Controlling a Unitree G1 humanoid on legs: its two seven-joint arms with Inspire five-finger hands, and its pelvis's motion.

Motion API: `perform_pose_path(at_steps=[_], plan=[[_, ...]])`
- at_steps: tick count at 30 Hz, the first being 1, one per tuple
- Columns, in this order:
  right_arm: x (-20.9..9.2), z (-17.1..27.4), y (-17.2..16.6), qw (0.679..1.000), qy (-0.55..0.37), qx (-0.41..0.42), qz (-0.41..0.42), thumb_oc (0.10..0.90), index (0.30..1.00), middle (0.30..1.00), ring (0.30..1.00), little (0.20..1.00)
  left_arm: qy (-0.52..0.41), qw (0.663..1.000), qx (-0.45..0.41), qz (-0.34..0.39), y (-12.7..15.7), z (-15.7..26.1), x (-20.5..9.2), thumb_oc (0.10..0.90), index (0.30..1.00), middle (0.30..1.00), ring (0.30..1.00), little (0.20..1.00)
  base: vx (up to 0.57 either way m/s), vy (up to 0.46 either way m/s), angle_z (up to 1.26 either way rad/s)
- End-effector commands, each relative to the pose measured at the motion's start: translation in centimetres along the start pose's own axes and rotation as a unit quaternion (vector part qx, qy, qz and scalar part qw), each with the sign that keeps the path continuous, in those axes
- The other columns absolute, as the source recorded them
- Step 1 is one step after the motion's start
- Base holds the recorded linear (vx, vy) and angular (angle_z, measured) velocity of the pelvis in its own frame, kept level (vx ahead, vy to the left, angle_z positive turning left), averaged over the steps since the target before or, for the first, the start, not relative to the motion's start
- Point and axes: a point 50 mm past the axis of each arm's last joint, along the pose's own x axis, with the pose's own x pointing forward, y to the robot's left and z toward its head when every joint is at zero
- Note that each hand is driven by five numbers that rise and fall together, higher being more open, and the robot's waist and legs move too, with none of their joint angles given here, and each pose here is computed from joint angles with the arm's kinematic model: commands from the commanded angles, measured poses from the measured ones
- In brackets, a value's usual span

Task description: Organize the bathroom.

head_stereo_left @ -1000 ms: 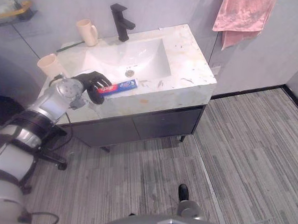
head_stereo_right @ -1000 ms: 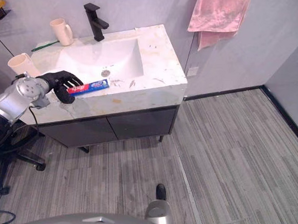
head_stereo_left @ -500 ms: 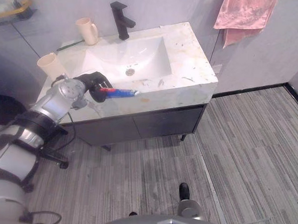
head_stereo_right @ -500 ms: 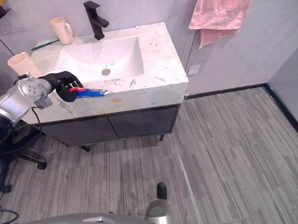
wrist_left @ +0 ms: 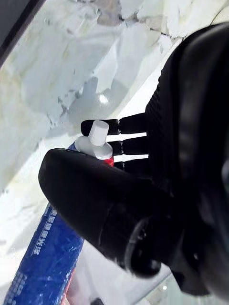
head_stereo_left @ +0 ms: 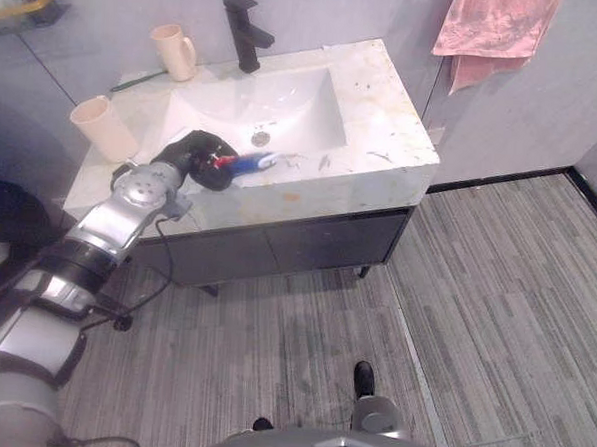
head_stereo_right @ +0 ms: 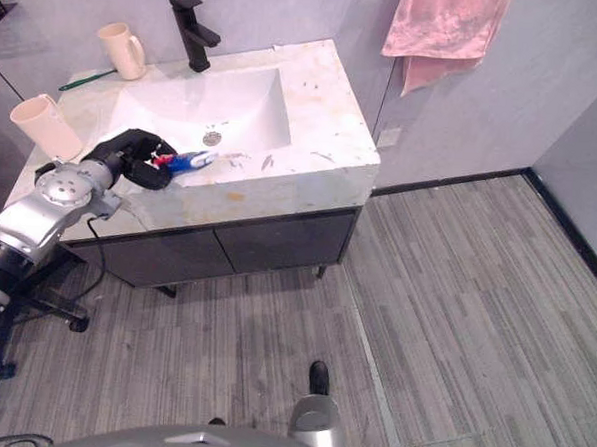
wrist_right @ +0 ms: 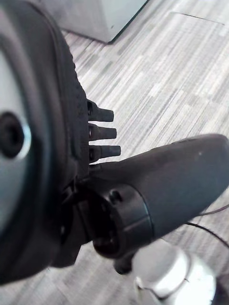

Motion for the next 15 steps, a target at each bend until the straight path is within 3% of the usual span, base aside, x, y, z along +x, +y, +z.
perform_pose_path(at_steps=[1,3,4,5,8,10,14,15], plan=[[0.4,-4.4,-3.3,0.986,0.106,0.097,-0.09,0.8,0.9,0.9,0.9,0.9,-0.175,0.976,-0.029,0.126,6.8,8.1,-1.5,0.4,0.3,0.3,0.3,0.3,0.01,-0.034,-0.03],[0.4,-4.5,-3.8,0.982,0.107,0.117,-0.101,0.8,0.9,0.9,0.9,0.9,-0.175,0.976,-0.027,0.126,6.9,8.1,-1.5,0.4,0.3,0.3,0.3,0.3,0.02,-0.037,-0.04],[0.4,-4.6,-5.1,0.973,0.108,0.164,-0.123,0.8,0.9,0.9,0.9,0.9,-0.178,0.976,-0.027,0.124,7.1,8.3,-1.6,0.4,0.3,0.3,0.3,0.3,0.05,-0.091,-0.05],[0.2,-4.9,-8.7,0.95,0.09,0.243,-0.173,0.8,0.9,0.9,0.9,0.9,-0.188,0.974,-0.028,0.124,7.7,9.0,-1.7,0.4,0.3,0.3,0.3,0.3,0.05,-0.09,-0.06],[-0.5,-5.2,-13.3,0.918,0.057,0.325,-0.221,0.8,0.9,0.9,0.9,0.9,-0.208,0.969,-0.043,0.129,8.4,10.1,-2.0,0.4,0.3,0.3,0.3,0.3,0.05,-0.066,-0.03],[-2.3,-5.5,-19.3,0.866,-0.011,0.399,-0.3,0.8,0.9,0.9,0.9,0.9,-0.231,0.962,-0.059,0.136,9.5,11.9,-2.6,0.4,0.3,0.3,0.3,0.3,0.05,-0.072,0.0],[-7.7,-4.8,-28.2,0.778,-0.151,0.467,-0.391,0.8,0.9,0.9,0.9,0.9,-0.256,0.949,-0.076,0.167,11.8,14.7,-4.0,0.4,0.3,0.3,0.3,0.3,0.01,-0.064,0.01],[-13.0,-3.0,-32.6,0.729,-0.247,0.476,-0.425,0.8,0.9,0.9,0.9,0.9,-0.257,0.945,-0.084,0.185,12.8,15.4,-4.5,0.4,0.3,0.3,0.3,0.3,-0.02,-0.041,-0.01]])
